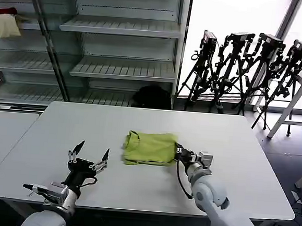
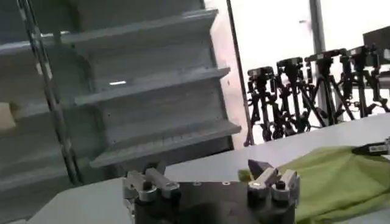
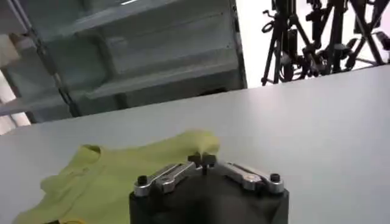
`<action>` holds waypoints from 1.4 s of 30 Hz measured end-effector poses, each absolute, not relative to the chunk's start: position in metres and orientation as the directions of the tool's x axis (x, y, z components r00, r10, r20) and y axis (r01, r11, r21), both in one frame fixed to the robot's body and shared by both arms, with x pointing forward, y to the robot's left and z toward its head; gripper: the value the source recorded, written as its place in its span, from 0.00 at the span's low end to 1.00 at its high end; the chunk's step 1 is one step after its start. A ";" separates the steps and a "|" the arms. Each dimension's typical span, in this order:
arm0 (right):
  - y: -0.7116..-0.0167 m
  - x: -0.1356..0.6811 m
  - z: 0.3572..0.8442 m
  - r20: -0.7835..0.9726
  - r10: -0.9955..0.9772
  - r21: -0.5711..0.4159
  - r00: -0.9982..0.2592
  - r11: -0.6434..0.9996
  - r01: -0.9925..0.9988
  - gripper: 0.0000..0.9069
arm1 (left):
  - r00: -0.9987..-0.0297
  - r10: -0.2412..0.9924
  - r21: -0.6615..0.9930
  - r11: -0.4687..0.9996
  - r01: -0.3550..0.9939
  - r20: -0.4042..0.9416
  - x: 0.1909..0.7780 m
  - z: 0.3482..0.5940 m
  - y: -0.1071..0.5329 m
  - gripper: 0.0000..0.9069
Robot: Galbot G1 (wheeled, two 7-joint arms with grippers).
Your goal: Fold and organize the clothes.
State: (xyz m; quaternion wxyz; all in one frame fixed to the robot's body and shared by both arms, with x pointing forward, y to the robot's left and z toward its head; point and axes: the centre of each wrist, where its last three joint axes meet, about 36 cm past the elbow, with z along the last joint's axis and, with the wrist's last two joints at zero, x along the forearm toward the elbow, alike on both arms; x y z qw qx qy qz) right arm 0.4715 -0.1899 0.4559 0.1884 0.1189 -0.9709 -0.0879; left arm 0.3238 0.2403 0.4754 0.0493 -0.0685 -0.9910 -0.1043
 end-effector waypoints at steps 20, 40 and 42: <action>-0.282 0.414 0.493 0.153 -0.116 -0.031 -0.981 0.992 -0.122 1.00 | -0.983 0.150 0.174 0.970 0.168 0.109 0.296 0.483 0.224 1.00; -0.303 0.250 0.436 -0.048 0.099 -0.085 -0.994 0.991 0.103 1.00 | -0.996 0.093 0.146 0.985 0.090 -0.011 0.255 0.453 0.237 1.00; -0.305 0.241 0.432 -0.056 0.100 -0.090 -0.993 0.990 0.105 1.00 | -0.996 0.090 0.144 0.986 0.088 -0.011 0.253 0.450 0.239 1.00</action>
